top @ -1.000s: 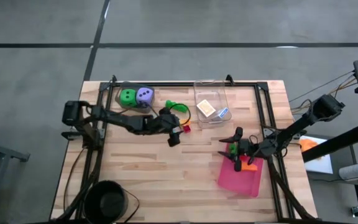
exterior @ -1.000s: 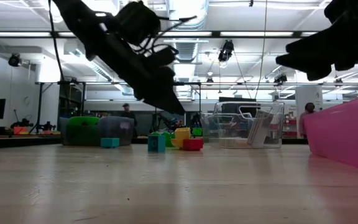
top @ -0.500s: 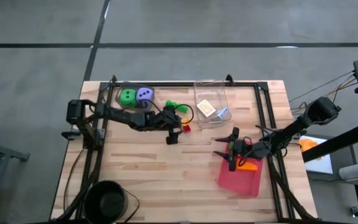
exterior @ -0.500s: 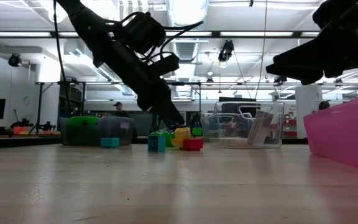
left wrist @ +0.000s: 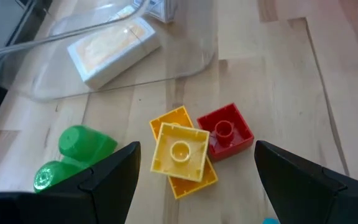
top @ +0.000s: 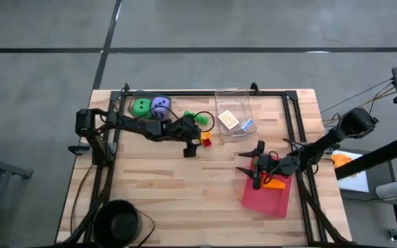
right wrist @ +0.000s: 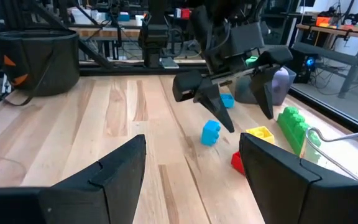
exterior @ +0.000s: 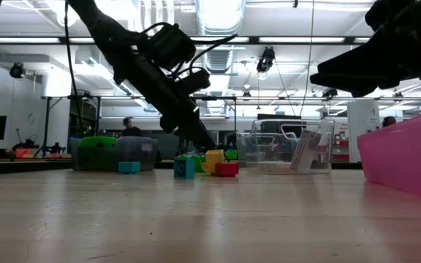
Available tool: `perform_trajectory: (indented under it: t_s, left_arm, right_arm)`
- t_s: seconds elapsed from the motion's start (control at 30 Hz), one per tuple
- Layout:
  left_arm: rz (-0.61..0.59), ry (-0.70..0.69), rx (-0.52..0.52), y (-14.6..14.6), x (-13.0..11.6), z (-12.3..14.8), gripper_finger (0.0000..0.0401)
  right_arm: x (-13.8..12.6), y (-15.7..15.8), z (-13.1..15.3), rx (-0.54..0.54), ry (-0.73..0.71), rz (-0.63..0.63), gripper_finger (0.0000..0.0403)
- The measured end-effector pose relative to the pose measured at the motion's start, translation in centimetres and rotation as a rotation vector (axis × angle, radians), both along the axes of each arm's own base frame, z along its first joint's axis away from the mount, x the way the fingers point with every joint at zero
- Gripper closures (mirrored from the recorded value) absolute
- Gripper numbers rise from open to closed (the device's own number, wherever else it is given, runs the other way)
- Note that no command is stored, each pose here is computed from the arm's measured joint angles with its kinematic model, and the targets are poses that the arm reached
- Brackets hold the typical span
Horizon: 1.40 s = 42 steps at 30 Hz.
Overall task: Pick & Place Toys
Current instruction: Put the light yellow game piece into the pink bin, then put the yellow game piece into the pink bin
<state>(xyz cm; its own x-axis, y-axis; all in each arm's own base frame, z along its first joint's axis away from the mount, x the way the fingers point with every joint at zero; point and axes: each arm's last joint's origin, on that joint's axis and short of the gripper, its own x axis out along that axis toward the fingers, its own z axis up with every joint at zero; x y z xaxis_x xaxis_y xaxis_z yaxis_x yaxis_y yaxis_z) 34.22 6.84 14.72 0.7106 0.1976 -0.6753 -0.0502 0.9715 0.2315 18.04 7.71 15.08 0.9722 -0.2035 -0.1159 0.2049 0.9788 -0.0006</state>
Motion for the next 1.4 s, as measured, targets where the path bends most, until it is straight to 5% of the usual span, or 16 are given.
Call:
perform_trajectory:
  t_s: [0.8,1.4]
  left_arm:
    - [0.041,0.141,-0.002,1.1,2.2,-1.5,0.0095]
    - [0.057,0.189,0.007,1.1,1.8,-1.8,0.0333]
  right_arm:
    - [0.0,0.0,0.0,-0.002,0.003,0.000,0.0145]
    - [0.0,0.0,-0.1,-0.002,0.003,0.000,0.0145]
